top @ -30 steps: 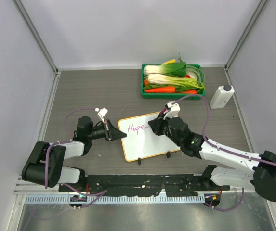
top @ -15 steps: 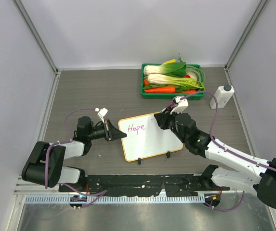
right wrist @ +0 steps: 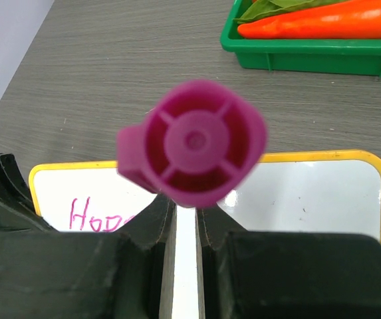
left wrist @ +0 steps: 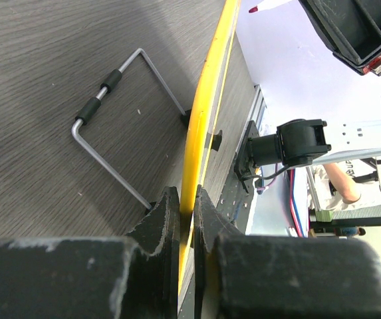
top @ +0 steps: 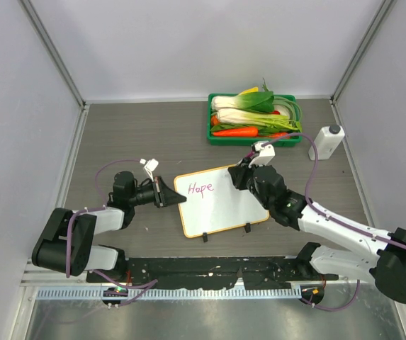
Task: Write a sentence on the whiteboard
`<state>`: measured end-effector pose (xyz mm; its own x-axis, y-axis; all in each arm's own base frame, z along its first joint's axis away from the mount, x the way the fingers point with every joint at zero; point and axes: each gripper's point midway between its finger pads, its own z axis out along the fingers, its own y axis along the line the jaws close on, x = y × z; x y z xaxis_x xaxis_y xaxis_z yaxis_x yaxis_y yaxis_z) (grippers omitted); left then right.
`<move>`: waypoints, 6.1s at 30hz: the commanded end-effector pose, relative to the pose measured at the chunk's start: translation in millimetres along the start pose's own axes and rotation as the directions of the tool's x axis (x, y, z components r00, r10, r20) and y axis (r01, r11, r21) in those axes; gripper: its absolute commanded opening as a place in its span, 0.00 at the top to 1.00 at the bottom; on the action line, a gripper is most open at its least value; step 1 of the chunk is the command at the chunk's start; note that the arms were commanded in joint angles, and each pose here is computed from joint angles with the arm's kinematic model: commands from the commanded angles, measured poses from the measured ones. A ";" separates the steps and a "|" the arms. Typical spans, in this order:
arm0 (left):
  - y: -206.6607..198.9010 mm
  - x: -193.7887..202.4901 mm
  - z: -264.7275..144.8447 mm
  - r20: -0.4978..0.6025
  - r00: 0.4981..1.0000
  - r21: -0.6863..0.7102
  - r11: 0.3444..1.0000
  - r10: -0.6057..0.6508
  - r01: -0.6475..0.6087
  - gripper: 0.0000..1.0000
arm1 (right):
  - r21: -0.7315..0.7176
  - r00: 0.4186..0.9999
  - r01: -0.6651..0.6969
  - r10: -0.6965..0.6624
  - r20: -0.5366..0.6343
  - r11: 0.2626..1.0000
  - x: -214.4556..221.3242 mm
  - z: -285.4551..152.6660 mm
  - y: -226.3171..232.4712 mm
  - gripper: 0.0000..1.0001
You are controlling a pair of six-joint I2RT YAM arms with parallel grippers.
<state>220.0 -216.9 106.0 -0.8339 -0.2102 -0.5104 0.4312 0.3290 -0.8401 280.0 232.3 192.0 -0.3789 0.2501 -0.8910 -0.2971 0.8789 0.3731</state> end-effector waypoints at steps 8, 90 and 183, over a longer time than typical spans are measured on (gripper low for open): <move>16.8 -3.5 1.7 0.027 1.000 -0.080 0.997 -0.006 0.008 1.00 | 0.036 0.999 -0.007 0.006 0.042 0.999 -9.4 10.9 -1.0 0.99; 18.2 -3.5 1.3 0.028 1.000 -0.087 0.996 -0.007 0.009 1.00 | 0.031 0.999 0.024 -0.022 -0.037 0.999 18.8 2.0 -4.3 0.98; 18.7 -3.8 1.5 0.028 1.000 -0.089 0.996 -0.006 0.009 1.00 | 0.056 0.999 0.047 -0.046 -0.018 0.997 4.3 3.6 -4.8 0.99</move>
<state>220.2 -216.7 105.4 -0.8364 -0.2108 -0.5060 0.4257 0.3319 -0.8418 273.3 224.5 166.0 -0.4195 0.1767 -0.8904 -0.2574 0.9175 0.3033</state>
